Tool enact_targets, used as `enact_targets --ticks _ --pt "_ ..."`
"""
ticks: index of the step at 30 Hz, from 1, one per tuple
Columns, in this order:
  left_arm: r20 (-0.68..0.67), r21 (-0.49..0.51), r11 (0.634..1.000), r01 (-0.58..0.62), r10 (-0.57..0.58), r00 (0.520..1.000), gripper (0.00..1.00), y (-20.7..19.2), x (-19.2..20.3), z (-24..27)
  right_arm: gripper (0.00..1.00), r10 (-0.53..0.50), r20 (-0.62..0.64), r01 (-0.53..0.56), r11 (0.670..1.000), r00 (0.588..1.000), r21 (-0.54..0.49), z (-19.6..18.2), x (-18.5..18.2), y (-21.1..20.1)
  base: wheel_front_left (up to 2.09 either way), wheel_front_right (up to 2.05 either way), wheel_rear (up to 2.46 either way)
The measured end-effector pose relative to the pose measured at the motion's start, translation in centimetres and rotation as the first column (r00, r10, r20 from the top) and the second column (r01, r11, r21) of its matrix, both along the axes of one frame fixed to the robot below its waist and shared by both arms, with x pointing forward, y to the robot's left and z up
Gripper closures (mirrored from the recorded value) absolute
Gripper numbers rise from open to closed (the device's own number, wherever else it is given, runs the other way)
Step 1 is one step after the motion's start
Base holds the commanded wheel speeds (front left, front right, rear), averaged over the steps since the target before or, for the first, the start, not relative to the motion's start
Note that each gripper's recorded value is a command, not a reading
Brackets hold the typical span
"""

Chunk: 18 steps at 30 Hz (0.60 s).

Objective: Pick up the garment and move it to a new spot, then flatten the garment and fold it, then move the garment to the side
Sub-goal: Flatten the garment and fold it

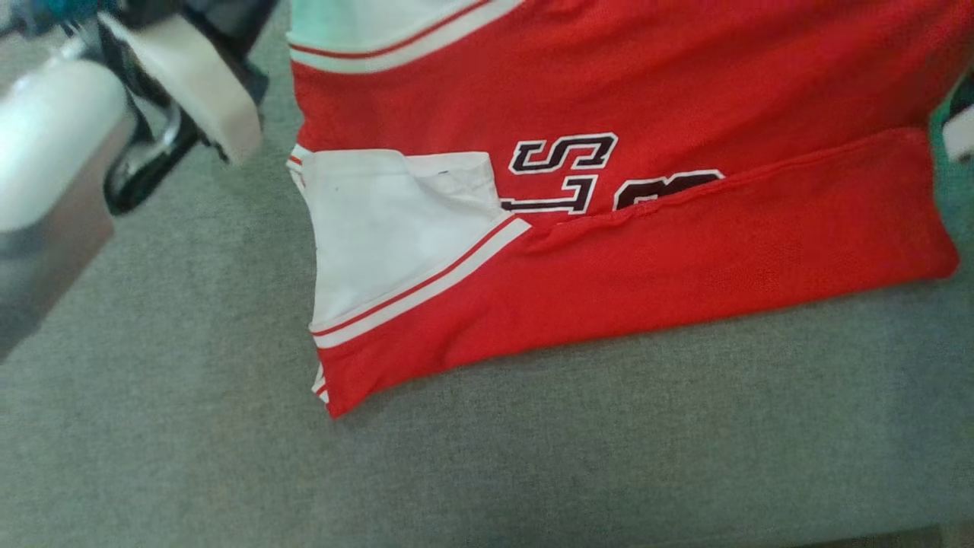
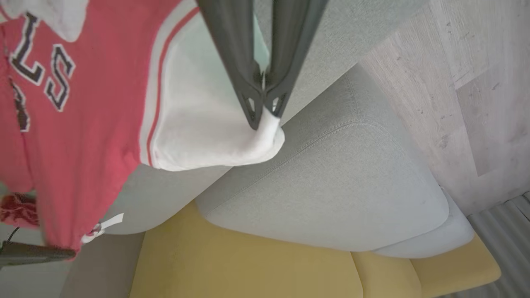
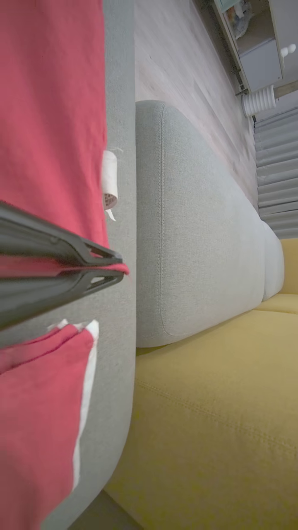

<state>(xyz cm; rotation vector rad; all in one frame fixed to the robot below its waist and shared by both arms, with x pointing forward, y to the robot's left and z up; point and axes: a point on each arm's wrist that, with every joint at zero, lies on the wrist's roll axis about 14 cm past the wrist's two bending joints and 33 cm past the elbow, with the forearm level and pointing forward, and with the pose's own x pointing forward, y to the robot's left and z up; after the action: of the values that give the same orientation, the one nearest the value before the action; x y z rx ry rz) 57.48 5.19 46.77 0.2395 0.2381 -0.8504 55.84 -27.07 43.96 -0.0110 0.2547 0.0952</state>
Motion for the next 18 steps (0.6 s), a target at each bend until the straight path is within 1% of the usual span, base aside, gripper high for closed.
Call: enact_targets --ticks 5,10,11,13,18 --pt "-0.004 -0.023 1.0 0.009 -0.009 1.0 1.0 0.6 -3.3 -0.5 1.0 -0.008 -0.024 0.009 0.999 1.0 0.031 -1.0 -2.8 -0.3 0.0 0.0 0.0" --pt "-0.009 -0.037 0.999 0.005 -0.005 1.0 1.0 1.2 -6.8 -1.1 1.0 -0.009 -0.031 0.01 0.998 0.999 0.054 -1.4 -4.8 -0.3 0.0 0.0 0.0" --pt "-0.009 -0.037 0.999 0.005 -0.005 1.0 1.0 1.2 -6.8 -1.1 1.0 -0.009 -0.031 0.01 0.998 0.999 0.054 -1.4 -4.8 -0.3 0.0 0.0 0.0" --pt "-0.012 -0.044 0.999 0.002 -0.002 1.0 1.0 1.3 -8.2 -1.1 1.0 -0.014 -0.037 0.016 0.998 0.999 0.058 -1.6 -5.8 -0.5 0.0 0.0 0.0" --pt "-0.024 -0.027 1.0 0.009 -0.01 1.0 1.0 1.7 -11.9 -1.9 1.0 -0.032 -0.07 0.037 0.998 0.997 0.058 -2.3 -8.2 -1.1 0.0 0.0 0.0"
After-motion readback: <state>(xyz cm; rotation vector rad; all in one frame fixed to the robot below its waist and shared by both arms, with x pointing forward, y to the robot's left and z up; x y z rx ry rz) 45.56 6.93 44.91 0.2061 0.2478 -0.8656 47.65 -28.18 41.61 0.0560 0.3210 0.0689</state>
